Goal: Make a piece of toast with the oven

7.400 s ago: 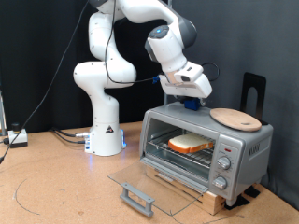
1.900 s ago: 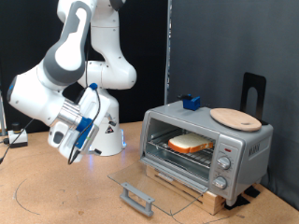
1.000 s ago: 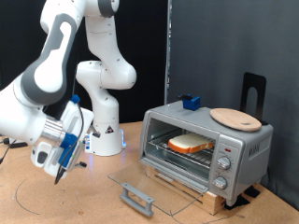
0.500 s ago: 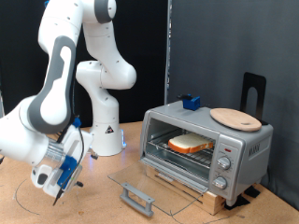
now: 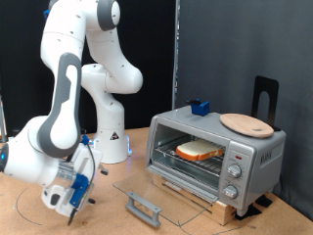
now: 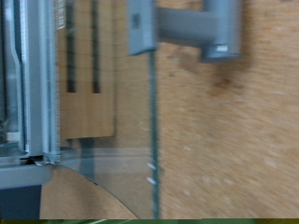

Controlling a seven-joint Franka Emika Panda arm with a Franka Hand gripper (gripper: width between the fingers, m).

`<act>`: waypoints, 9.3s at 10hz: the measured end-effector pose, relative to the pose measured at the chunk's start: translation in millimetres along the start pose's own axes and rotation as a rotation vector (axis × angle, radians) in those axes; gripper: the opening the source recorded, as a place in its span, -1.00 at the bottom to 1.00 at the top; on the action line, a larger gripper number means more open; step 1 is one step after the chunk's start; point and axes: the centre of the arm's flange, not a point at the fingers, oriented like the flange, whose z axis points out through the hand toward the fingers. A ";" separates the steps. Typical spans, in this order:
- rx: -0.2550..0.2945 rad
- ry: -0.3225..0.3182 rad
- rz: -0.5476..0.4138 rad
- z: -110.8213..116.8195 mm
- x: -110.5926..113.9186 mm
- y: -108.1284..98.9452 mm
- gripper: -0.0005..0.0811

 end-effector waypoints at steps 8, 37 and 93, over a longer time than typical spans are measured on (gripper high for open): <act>0.106 -0.139 -0.055 67.4 -47.7 -37.7 0.99; 0.225 -0.083 -0.047 17.7 -98.1 -128.9 0.99; 0.135 -0.401 0.027 201.2 148.2 -262.8 -0.97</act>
